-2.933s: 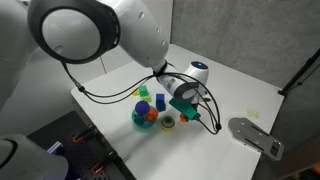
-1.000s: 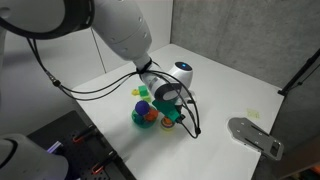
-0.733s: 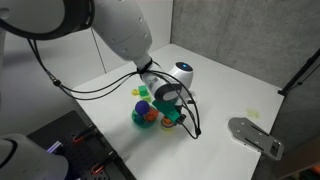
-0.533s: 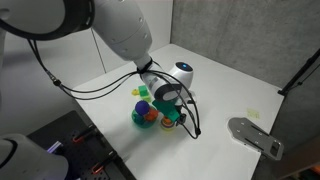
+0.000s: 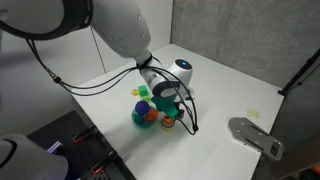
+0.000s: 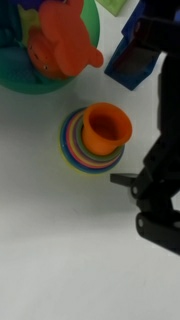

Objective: Put the orange object inside the green object

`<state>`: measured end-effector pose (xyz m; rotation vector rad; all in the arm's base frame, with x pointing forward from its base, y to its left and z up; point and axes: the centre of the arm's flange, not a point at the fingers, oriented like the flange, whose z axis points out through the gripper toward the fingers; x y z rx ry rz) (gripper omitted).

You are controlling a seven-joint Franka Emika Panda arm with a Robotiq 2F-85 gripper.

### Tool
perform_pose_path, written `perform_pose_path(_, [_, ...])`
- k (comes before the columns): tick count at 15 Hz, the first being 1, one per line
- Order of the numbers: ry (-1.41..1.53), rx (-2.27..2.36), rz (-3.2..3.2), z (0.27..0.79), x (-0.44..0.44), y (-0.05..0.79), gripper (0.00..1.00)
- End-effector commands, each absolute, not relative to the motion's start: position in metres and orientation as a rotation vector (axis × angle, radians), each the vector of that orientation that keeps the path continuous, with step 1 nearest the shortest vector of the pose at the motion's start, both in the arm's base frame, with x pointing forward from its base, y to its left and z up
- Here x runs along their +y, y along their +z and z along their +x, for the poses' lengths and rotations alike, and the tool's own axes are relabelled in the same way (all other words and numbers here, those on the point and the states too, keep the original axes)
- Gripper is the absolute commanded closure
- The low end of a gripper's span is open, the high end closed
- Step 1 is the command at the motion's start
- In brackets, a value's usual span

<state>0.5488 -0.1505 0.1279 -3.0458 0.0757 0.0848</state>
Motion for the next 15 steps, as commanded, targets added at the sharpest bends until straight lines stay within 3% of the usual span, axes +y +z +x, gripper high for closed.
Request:
perform_pose_path(1, [0.056,0.044,-3.004,0.547,-0.141,0.149,0.00])
perform_pose_path(15, [0.104,-0.036,-2.908,0.549,-0.130,0.127,0.00])
